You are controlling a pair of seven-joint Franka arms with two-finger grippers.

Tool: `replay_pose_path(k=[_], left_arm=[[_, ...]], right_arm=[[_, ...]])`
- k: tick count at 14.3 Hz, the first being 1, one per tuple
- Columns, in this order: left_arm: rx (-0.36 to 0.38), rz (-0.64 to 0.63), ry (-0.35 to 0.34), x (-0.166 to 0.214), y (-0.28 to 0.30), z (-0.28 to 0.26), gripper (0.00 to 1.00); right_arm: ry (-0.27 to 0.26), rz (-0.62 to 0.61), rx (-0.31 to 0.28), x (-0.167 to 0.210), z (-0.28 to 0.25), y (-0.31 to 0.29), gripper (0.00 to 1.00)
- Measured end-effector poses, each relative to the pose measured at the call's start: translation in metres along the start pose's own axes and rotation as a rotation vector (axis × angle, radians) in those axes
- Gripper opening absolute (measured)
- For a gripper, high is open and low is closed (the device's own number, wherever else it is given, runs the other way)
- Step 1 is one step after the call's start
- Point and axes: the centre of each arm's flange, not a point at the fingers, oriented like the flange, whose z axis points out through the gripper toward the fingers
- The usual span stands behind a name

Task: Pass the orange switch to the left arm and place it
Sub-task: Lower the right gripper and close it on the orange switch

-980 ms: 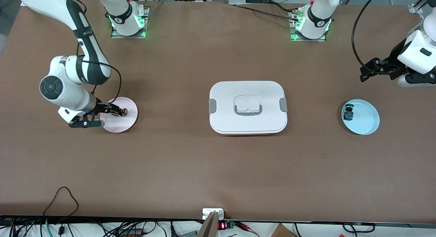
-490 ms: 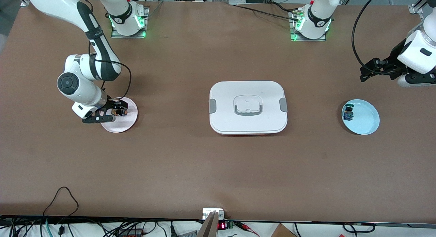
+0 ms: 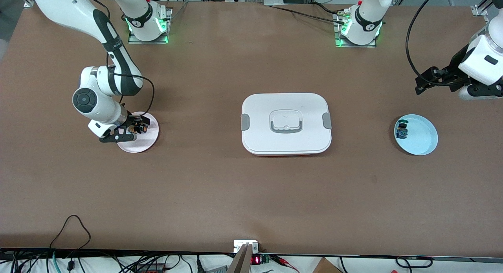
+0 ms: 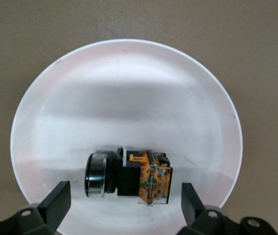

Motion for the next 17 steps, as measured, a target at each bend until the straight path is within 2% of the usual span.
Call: replay_pose_path(k=[4,17], left_arm=[[0.000,0.000,0.000,0.000,0.000,0.000,1.00],[0.000,0.000,0.000,0.000,0.000,0.000,1.00]], right_arm=[[-0.007,0.026,0.020,0.000,0.005,0.000,1.00],[0.004,0.010,0.018,0.003,0.017,0.004,1.00]])
